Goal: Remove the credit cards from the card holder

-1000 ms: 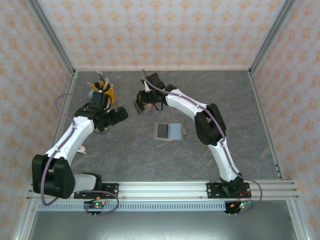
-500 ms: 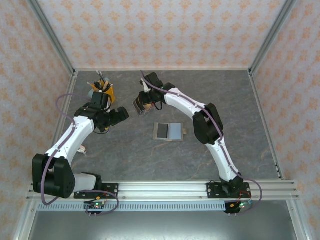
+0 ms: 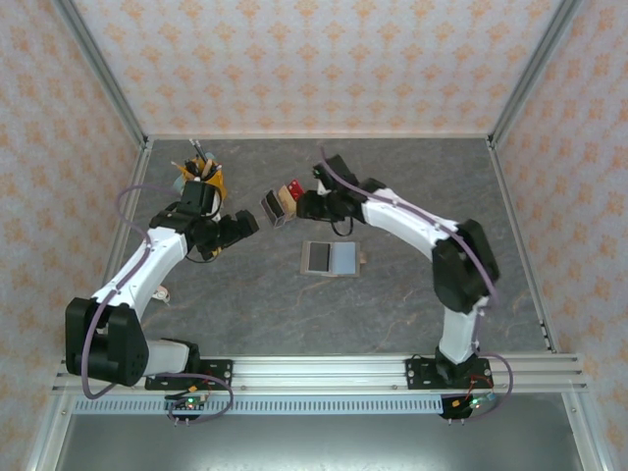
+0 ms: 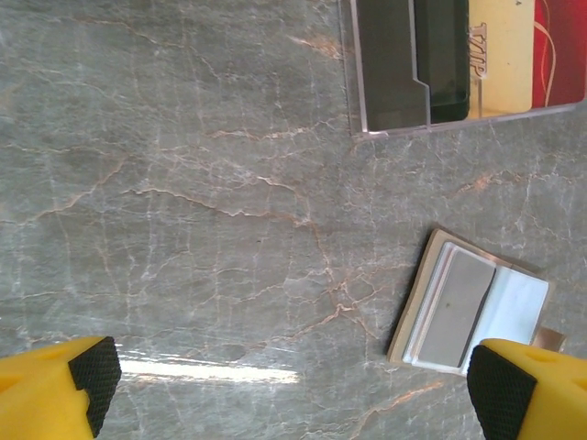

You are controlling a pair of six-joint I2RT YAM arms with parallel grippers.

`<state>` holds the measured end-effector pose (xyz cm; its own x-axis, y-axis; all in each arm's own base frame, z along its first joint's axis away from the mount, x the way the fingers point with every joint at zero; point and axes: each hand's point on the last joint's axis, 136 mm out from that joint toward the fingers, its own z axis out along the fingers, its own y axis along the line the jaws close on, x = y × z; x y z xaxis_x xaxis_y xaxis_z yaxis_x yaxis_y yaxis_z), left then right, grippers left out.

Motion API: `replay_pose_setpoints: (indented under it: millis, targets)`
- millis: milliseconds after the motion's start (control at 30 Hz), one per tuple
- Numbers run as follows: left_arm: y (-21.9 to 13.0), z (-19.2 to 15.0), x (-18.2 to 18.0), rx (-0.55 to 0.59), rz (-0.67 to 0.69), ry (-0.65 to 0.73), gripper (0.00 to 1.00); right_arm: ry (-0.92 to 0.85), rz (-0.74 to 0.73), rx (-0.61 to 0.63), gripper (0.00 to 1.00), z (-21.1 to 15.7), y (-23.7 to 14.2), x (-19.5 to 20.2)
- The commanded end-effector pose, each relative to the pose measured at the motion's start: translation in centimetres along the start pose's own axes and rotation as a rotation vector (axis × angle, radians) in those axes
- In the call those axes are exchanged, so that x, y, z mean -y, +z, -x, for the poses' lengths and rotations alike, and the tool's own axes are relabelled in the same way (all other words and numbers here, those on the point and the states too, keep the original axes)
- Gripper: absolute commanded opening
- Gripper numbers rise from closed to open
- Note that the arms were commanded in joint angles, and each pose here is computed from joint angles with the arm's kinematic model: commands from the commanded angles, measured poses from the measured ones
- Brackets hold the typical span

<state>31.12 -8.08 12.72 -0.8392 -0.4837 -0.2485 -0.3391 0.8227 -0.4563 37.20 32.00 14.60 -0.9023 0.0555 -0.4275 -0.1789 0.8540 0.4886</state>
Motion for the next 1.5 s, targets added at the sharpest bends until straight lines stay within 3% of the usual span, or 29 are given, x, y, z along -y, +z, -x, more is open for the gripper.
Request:
replay_pose_setpoints:
  millis: [0, 267, 567, 1133, 1467]
  targets:
    - [1.0, -0.6, 1.5, -0.025, -0.04, 0.036, 1.0, 0.194, 0.011, 0.044, 0.5, -1.1, -1.1, 1.9]
    - [3.3, -2.2, 6.2, -0.071, -0.085, 0.123, 0.98, 0.361, 0.023, 0.0, 0.47, -5.4, -0.8, 5.6]
    - [7.5, -4.6, 9.6, -0.147, -0.095, 0.146, 0.89, 0.422, 0.059, -0.053, 0.34, -6.7, 1.5, 6.7]
    - [11.8, -6.4, 12.8, -0.227, -0.099, 0.166, 0.38, 0.425, 0.0, -0.119, 0.24, -8.7, 3.8, 8.9]
    - [13.7, -7.2, 12.2, -0.27, -0.073, 0.159, 0.22, 0.422, -0.007, -0.14, 0.2, -9.3, 4.3, 9.2]
